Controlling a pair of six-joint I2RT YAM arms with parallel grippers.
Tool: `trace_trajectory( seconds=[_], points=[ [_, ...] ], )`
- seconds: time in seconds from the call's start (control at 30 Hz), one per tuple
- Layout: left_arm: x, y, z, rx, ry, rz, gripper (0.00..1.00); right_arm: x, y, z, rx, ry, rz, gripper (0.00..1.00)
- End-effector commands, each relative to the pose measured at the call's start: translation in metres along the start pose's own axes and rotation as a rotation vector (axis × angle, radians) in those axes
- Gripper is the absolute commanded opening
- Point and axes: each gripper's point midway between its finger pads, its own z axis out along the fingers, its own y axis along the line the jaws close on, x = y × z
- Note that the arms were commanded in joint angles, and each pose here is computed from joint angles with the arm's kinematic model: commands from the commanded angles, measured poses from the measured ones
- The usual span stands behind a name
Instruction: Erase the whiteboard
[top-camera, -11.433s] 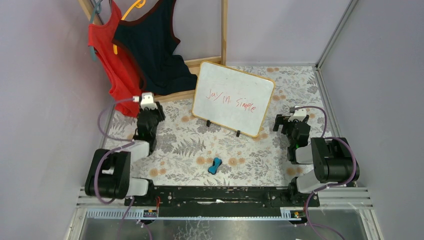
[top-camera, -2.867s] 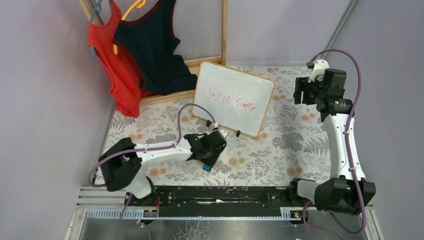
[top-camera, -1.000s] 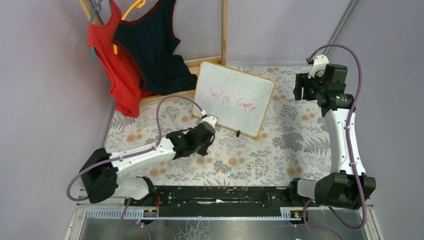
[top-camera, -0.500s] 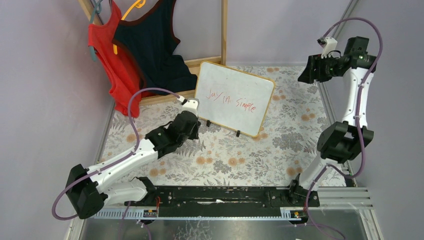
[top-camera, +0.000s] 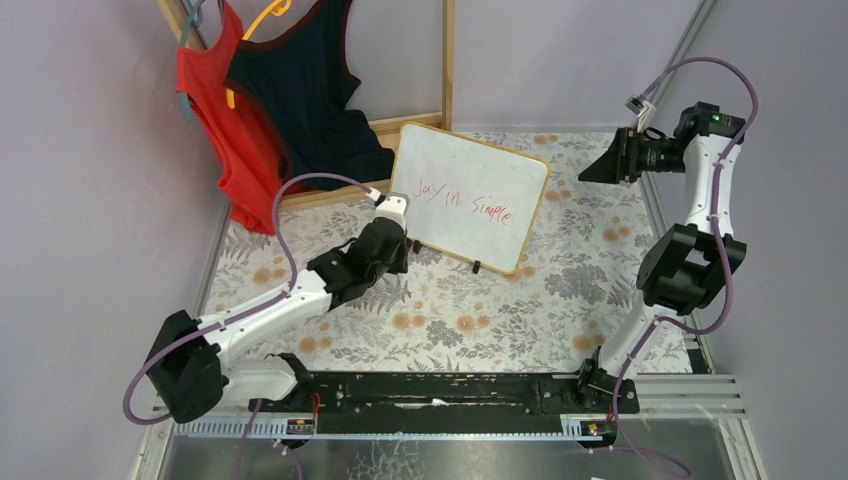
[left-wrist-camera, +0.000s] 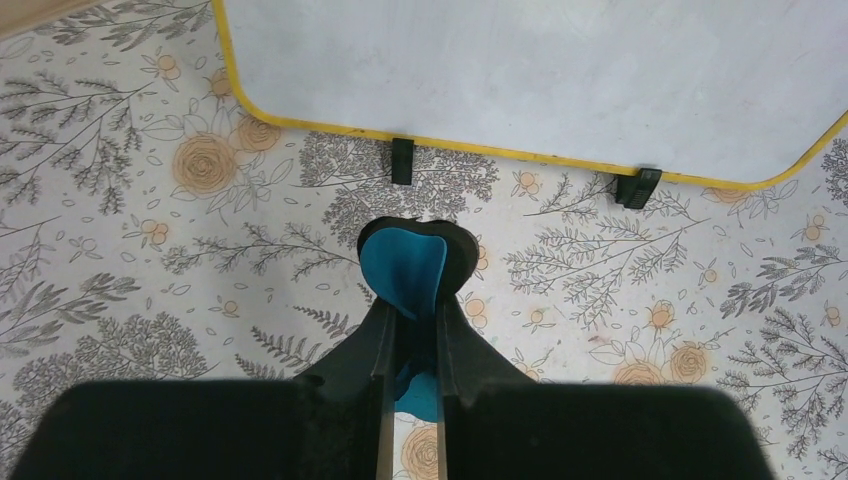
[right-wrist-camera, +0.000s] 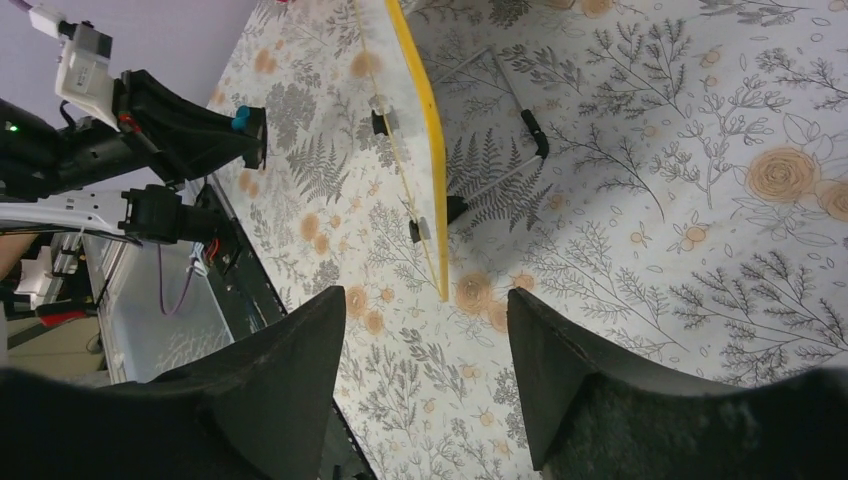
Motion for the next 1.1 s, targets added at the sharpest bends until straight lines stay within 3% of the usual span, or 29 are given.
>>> trace_trajectory(
  seconds=[0.0, 0.4, 1.07],
  points=[
    [-0.022, -0.014, 0.008, 0.049, -0.076, -0.022, 0.0, -0.012, 0.018, 0.005, -0.093, -0.068, -0.045, 0.66],
    [-0.026, -0.011, 0.009, 0.038, -0.096, -0.027, 0.0, -0.009, 0.016, 0.054, -0.089, -0.025, -0.06, 0.65],
    [-0.045, -0.007, 0.018, 0.048, -0.14, -0.037, 0.0, -0.015, 0.007, 0.093, -0.115, 0.009, -0.078, 0.63]
  ],
)
